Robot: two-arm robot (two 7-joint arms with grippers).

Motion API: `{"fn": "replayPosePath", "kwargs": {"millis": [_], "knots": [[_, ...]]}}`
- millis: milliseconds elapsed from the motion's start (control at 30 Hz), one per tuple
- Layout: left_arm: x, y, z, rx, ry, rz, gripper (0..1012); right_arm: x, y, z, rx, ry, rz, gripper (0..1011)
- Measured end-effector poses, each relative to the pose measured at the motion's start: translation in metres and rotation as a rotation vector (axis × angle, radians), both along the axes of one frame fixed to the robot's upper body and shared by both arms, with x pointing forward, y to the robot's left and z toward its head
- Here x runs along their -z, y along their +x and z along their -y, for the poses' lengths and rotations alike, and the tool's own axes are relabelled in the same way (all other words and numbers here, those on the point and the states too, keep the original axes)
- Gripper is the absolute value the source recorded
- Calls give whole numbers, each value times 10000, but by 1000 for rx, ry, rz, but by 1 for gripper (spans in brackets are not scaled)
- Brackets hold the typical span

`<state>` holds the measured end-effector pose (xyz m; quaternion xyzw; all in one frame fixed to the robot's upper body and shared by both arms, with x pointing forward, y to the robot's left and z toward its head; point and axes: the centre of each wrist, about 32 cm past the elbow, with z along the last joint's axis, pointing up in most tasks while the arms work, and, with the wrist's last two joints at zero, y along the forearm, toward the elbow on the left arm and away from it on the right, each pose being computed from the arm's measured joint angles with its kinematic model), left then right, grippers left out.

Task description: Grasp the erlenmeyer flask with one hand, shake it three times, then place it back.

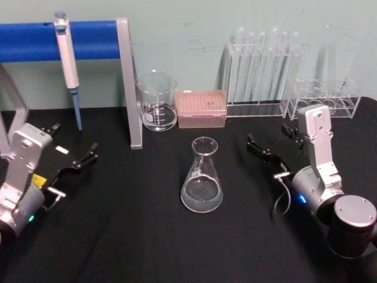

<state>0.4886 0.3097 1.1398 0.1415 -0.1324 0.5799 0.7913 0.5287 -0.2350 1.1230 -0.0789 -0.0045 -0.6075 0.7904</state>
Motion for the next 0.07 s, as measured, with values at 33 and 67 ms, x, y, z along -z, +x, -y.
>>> {"fn": "replayPosePath", "kwargs": {"millis": [33,67], "knots": [[0,0,0,0,0,0,1001,0,0,0,0,0,0,1003],[0,0,0,0,0,0,1001,0,0,0,0,0,0,1002]]}}
